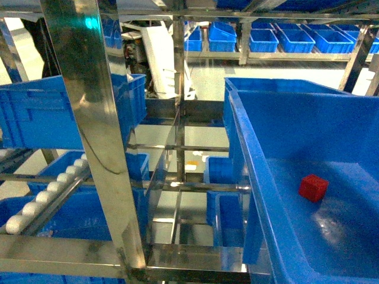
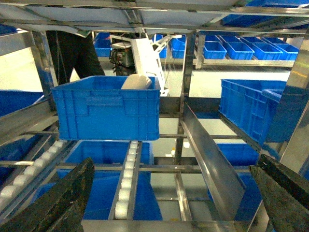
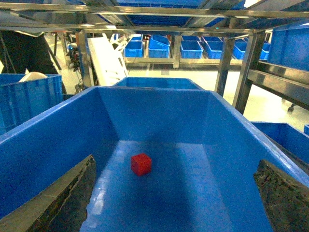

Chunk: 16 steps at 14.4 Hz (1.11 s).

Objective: Place magnetic block on left shelf second layer

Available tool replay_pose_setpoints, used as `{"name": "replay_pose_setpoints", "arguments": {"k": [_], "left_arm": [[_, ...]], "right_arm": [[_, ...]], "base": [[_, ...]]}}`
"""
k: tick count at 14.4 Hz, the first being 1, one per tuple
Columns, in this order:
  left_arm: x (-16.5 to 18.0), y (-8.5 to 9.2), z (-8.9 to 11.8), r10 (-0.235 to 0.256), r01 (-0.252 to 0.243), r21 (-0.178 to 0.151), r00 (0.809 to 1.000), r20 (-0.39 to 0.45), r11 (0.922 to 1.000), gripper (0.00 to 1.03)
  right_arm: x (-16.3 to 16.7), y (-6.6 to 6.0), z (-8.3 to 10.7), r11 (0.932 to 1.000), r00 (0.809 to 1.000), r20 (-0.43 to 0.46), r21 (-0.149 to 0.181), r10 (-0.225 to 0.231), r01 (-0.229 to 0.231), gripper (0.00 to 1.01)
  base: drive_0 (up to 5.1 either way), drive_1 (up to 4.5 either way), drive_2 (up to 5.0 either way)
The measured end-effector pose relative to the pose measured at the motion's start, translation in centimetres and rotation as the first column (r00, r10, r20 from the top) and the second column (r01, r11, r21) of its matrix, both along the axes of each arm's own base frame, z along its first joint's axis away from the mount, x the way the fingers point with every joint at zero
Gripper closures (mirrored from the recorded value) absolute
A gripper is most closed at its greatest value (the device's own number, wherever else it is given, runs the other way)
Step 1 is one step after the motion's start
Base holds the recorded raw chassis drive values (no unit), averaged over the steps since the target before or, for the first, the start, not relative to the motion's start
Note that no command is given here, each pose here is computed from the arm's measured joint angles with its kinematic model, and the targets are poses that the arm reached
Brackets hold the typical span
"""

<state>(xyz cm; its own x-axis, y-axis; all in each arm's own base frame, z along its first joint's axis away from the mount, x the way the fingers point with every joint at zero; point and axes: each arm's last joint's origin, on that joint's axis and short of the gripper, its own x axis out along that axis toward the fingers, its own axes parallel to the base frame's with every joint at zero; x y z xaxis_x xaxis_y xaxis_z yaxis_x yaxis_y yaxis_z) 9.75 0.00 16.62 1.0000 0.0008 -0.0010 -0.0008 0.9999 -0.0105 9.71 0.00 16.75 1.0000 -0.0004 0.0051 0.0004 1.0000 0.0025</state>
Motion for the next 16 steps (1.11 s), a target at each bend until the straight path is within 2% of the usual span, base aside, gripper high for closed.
{"name": "replay_pose_setpoints", "arguments": {"k": [16], "left_arm": [[0.0,0.0,0.0,0.0,0.0,0.0,1.0,0.0,1.0,0.05]], "right_arm": [[0.0,0.0,0.0,1.0,1.0,0.0,0.0,0.0,0.0,0.03]], "base": [[0.0,0.0,0.0]]}}
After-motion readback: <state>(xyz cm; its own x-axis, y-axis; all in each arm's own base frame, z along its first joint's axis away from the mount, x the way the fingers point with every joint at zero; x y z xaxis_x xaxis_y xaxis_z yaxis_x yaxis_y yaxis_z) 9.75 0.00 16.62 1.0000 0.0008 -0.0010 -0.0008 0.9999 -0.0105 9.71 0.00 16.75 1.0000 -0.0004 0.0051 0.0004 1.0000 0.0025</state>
